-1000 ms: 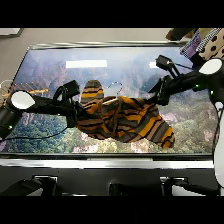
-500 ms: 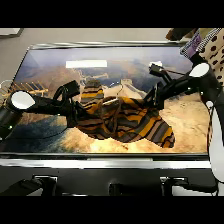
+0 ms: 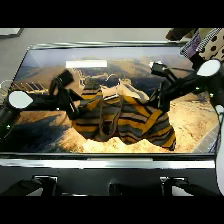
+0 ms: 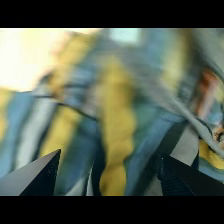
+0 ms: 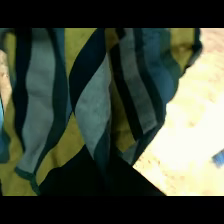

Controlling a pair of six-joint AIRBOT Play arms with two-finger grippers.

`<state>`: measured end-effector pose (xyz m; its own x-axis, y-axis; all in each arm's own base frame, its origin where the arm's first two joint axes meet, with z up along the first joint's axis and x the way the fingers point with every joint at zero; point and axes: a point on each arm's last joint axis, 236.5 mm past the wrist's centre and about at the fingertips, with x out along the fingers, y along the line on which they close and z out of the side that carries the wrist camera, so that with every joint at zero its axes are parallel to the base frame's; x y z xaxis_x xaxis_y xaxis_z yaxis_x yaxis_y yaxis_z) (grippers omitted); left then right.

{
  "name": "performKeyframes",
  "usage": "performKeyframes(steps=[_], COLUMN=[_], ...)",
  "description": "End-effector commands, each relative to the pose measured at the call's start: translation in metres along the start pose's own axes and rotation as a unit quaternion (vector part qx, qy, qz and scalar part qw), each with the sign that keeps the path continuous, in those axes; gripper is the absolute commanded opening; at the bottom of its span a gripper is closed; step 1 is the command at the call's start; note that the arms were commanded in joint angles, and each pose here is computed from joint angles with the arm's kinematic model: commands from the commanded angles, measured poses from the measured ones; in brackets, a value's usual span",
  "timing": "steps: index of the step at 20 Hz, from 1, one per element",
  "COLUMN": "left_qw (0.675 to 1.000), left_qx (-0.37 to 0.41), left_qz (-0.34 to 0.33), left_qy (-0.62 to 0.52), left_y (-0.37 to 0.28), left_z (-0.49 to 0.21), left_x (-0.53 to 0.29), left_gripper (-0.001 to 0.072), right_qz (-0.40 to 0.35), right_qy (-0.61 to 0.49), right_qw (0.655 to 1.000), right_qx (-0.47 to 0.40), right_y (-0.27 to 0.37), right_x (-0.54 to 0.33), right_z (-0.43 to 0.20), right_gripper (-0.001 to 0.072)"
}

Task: Fold the clothes and pants, and hang the long-sleeved shirts on hangers.

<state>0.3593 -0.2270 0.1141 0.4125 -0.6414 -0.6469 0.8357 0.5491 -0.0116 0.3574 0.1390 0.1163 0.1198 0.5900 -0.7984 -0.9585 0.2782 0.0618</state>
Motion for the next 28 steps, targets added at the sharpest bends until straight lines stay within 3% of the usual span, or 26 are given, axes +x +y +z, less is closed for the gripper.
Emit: performKeyframes(steps=[1,4,6,10,11,14,16,22,28], left_qw=[0.965,0.905,0.882,0.885,0.886,0.891,0.893,0.887,0.887], left_qx=[-0.228,-0.394,-0.440,-0.435,-0.433,-0.428,-0.424,-0.439,-0.439], left_qz=[0.091,0.108,0.110,0.100,0.095,0.082,0.076,0.067,0.067], left_qy=[-0.088,-0.119,-0.129,-0.132,-0.132,-0.130,-0.127,-0.128,-0.128], left_y=[0.061,0.092,0.098,0.087,0.083,0.072,0.066,0.061,0.061], left_z=[0.027,0.019,0.018,0.025,0.028,0.034,0.036,0.039,0.039], left_x=[-0.026,-0.049,-0.055,-0.055,-0.054,-0.048,-0.045,-0.043,-0.043], left_gripper=[0.0716,0.0714,0.0711,0.0705,0.0705,0.0704,0.0704,0.0697,0.0697], right_qz=[-0.145,-0.317,-0.431,-0.614,-0.640,-0.702,-0.719,-0.764,-0.771], right_qy=[0.020,0.013,-0.011,-0.012,0.004,0.018,0.045,0.072,-0.026], right_qw=[0.983,0.928,0.867,0.719,0.689,0.547,0.485,0.404,0.335], right_qx=[0.107,0.196,0.251,0.325,0.340,0.456,0.496,0.498,0.541], right_y=[-0.020,-0.037,-0.037,0.005,0.021,0.079,0.109,0.091,0.041], right_x=[-0.050,-0.125,-0.186,-0.308,-0.327,-0.375,-0.388,-0.416,-0.494], right_z=[-0.003,-0.012,-0.022,-0.069,-0.084,-0.140,-0.164,-0.167,-0.186], right_gripper=[0.0020,0.0020,0.0021,0.0023,0.0022,0.0021,0.0021,0.0020,0.0021])
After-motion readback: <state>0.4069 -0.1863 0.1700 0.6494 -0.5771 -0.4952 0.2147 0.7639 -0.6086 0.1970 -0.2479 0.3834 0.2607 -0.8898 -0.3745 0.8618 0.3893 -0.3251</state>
